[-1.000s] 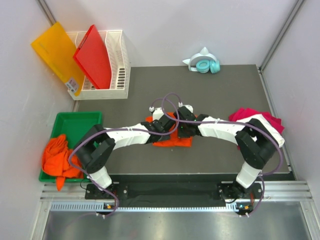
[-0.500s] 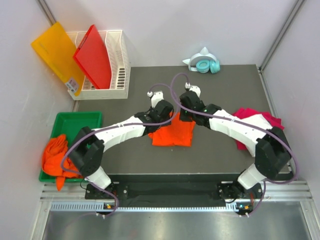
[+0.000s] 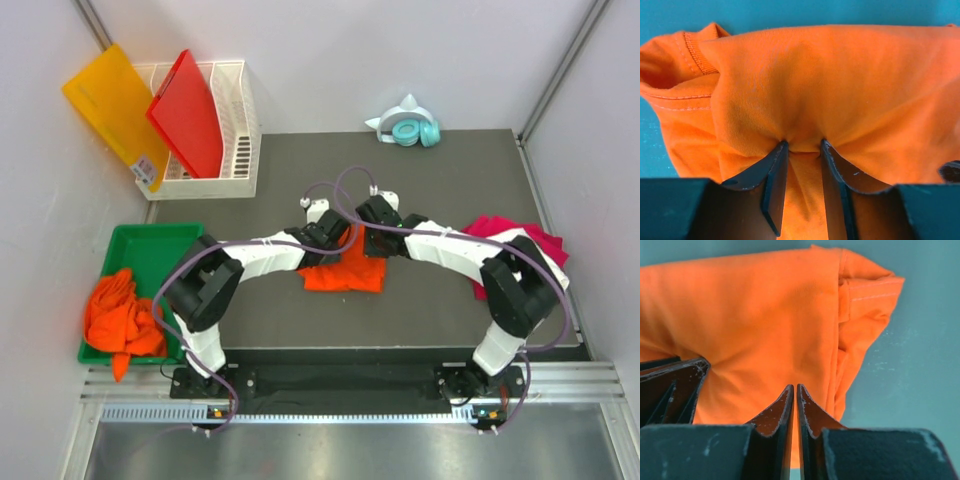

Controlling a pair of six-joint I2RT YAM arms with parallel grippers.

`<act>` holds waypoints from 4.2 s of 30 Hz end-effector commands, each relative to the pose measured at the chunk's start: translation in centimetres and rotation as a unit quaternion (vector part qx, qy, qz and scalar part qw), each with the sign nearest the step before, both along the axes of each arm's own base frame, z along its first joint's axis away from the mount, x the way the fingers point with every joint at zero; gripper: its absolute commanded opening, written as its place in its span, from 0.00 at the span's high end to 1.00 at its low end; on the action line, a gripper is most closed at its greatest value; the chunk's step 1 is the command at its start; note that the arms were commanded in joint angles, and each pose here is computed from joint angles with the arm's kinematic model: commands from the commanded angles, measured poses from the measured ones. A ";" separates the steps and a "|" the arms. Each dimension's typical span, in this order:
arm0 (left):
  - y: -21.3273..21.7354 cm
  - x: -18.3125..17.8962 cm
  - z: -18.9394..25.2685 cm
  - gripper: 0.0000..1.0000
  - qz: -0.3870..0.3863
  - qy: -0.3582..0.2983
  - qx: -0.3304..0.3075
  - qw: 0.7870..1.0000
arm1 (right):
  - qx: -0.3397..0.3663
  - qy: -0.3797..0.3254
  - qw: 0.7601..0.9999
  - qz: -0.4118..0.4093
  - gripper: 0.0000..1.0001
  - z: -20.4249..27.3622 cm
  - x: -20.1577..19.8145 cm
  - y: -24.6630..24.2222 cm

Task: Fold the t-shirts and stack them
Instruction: Smooth out wrinkles on the folded tshirt, then put the neatly folded tshirt into the corner of the board with both arms

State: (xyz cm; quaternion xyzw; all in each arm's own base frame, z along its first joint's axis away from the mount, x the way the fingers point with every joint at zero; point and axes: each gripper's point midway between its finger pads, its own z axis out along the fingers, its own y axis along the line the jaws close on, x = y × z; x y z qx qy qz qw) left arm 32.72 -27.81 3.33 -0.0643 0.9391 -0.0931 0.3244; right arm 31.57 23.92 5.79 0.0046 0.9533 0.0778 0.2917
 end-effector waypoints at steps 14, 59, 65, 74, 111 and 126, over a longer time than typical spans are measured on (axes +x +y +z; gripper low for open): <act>-0.8 -3.4 6.0 0.60 -0.038 -0.033 -0.051 0.997 | 0.048 -0.049 0.997 -0.035 0.80 3.1 -3.7 -4.2; 0.7 -6.3 -1.1 0.62 -0.044 0.052 0.022 0.997 | 0.018 0.007 0.999 -0.030 0.42 -4.5 -2.2 -2.8; 1.0 -6.4 -0.9 0.62 -0.043 0.050 0.026 0.997 | 0.006 0.039 0.999 -0.031 0.49 -6.5 -3.5 -3.3; 0.9 -6.4 -1.2 0.62 -0.041 0.053 0.026 0.997 | -0.016 0.061 0.997 -0.042 0.85 -7.7 -5.4 -5.0; 3.0 -9.5 6.1 0.49 -0.034 -0.021 -0.037 0.998 | -0.082 -0.218 0.965 -0.120 1.00 21.4 2.7 -11.0; 2.1 -10.4 4.6 0.48 -0.071 -0.001 -0.038 0.997 | -0.167 -0.242 0.932 -0.213 1.00 26.7 0.8 -20.6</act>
